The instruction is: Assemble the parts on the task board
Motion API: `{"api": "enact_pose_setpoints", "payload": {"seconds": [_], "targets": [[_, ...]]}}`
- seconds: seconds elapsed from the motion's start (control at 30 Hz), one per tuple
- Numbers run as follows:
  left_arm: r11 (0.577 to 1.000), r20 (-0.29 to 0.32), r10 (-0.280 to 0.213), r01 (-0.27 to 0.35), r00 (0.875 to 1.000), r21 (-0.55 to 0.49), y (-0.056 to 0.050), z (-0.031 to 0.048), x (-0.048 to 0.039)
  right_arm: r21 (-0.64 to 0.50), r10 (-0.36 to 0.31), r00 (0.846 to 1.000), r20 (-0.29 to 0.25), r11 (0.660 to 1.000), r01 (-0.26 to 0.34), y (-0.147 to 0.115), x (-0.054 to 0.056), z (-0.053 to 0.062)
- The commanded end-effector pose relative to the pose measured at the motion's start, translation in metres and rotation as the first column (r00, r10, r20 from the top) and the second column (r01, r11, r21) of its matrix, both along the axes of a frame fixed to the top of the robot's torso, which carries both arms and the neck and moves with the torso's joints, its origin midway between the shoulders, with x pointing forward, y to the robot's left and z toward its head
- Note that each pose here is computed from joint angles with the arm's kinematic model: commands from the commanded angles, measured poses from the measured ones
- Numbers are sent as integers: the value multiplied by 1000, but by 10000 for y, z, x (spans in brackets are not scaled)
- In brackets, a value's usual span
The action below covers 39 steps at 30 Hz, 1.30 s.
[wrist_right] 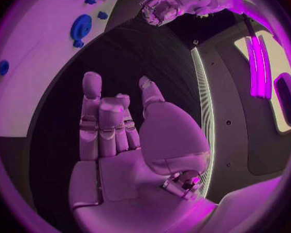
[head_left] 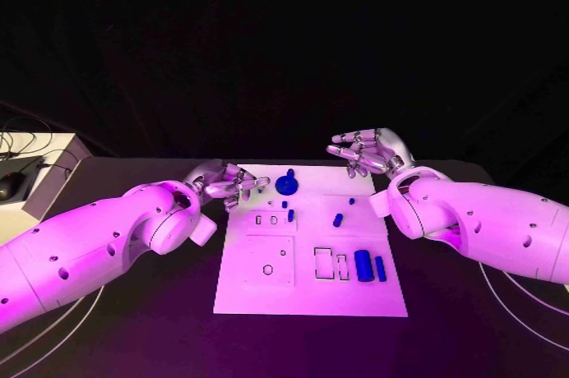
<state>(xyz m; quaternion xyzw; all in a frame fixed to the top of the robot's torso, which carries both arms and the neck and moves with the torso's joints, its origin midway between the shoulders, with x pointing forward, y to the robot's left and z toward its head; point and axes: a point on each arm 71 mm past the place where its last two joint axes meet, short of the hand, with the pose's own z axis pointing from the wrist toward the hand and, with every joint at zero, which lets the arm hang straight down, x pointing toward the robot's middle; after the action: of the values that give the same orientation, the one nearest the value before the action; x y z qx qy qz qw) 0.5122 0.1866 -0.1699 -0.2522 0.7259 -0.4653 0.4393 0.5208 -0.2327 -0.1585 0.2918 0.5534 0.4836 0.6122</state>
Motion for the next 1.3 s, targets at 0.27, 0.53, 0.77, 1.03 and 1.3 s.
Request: {"api": "enact_pose_setpoints", "payload": {"seconds": [0.27,0.53,0.77,1.03,1.3], "targets": [[914,-130,-61,107,990,392,-290,145,163,87,-4,1000,-28,996,7,-135,36,16],[849,-219,-51,157,974,505,-469,100,244,88,-6,999,-35,996,9,-175,54,10],[800,-273,-47,200,961,565,-606,26,290,105,-3,999,-43,994,7,-191,72,1],[782,-297,-42,216,954,585,-719,-30,329,111,2,999,-43,994,3,-179,80,-1],[775,-306,-55,234,951,588,-793,-33,341,111,-3,999,-44,994,8,-177,84,-3]]}}
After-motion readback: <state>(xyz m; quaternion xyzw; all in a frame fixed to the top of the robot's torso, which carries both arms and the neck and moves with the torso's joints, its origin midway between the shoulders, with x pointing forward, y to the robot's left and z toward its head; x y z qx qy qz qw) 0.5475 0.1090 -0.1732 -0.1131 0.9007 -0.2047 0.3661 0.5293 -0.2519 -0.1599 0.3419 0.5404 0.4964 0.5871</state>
